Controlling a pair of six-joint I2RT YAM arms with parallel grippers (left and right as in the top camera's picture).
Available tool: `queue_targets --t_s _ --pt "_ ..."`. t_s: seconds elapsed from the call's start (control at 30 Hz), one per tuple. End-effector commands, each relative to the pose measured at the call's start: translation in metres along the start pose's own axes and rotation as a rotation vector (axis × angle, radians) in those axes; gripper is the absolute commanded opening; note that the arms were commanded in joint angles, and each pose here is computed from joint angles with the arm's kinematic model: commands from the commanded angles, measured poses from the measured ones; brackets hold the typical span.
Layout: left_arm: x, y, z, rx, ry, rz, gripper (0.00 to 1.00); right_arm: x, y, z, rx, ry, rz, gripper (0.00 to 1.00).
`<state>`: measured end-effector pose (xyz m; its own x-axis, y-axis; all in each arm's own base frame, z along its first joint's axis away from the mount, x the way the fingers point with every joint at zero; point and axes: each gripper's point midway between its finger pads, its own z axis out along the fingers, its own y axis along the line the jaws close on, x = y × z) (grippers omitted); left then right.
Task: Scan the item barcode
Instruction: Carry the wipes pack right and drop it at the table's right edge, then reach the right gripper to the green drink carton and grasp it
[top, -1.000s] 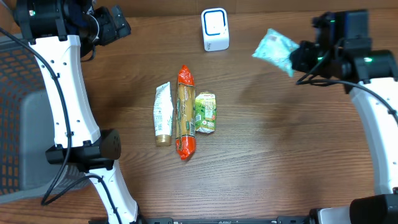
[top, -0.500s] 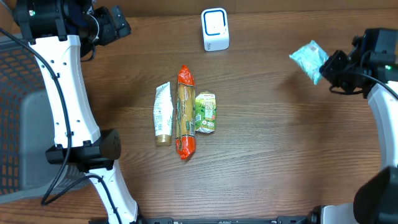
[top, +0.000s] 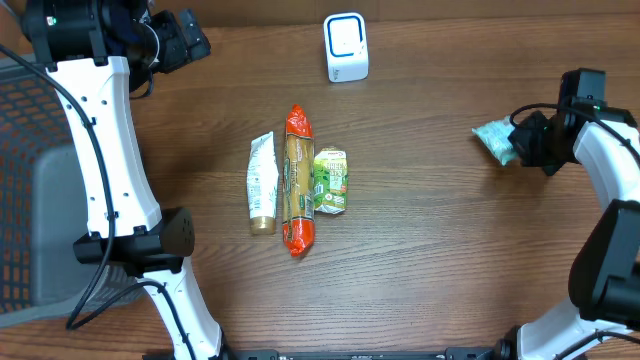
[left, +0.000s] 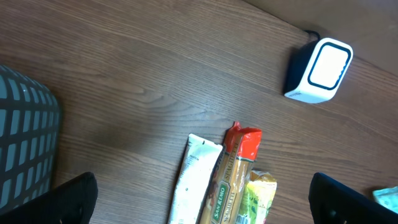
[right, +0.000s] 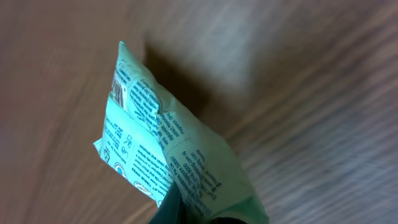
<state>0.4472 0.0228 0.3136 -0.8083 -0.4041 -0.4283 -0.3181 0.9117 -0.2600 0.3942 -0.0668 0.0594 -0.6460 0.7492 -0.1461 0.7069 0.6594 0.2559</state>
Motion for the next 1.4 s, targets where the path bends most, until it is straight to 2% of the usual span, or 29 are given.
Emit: queue_targets --t_s 0.0,0.13,0.17,0.2,0.23,0.27,0.53,0.7,0.83,0.9,1.03,1.2,1.37 --pt "0.001 -0.003 -0.012 0.004 -0.022 0.030 0.99 -0.007 -0.019 0.002 0.098 -0.044 0.037 0.04" --pt "0.001 -0.003 -0.012 0.004 -0.022 0.030 1.00 -0.005 -0.031 0.000 0.155 -0.045 0.065 0.04" --pt "0.001 -0.003 -0.012 0.004 -0.022 0.030 1.00 -0.003 -0.033 0.000 0.167 -0.040 0.065 0.11" --pt "0.001 -0.003 -0.012 0.004 -0.022 0.030 0.99 -0.001 -0.035 0.000 0.174 -0.032 0.063 0.29" --pt "0.001 -0.003 -0.012 0.004 -0.022 0.030 1.00 0.001 -0.036 0.000 0.179 -0.025 0.063 0.40" --pt "0.001 -0.003 -0.012 0.004 -0.022 0.030 1.00 0.002 -0.037 -0.001 0.185 -0.018 0.064 0.45" --pt "0.001 -0.003 -0.012 0.004 -0.022 0.030 1.00 -0.010 -0.018 -0.041 0.171 -0.001 -0.004 0.45" --pt "0.001 -0.003 -0.012 0.004 -0.022 0.030 1.00 0.001 0.039 -0.064 -0.038 0.065 -0.237 0.50" --pt "0.001 -0.003 -0.012 0.004 -0.022 0.030 0.99 0.047 0.087 -0.065 -0.241 0.191 -0.410 0.50" --pt "0.001 -0.003 -0.012 0.004 -0.022 0.030 1.00 0.067 0.100 -0.062 -0.258 0.223 -0.460 0.51" --pt "0.001 -0.003 -0.012 0.004 -0.022 0.030 1.00 0.113 0.129 -0.056 -0.274 0.262 -0.575 0.61" --pt "0.001 -0.003 -0.012 0.004 -0.022 0.030 1.00 0.163 0.162 -0.051 -0.289 0.271 -0.660 0.63" --pt "0.001 -0.003 -0.012 0.004 -0.022 0.030 1.00 0.198 0.189 -0.047 -0.275 0.197 -0.770 0.64"
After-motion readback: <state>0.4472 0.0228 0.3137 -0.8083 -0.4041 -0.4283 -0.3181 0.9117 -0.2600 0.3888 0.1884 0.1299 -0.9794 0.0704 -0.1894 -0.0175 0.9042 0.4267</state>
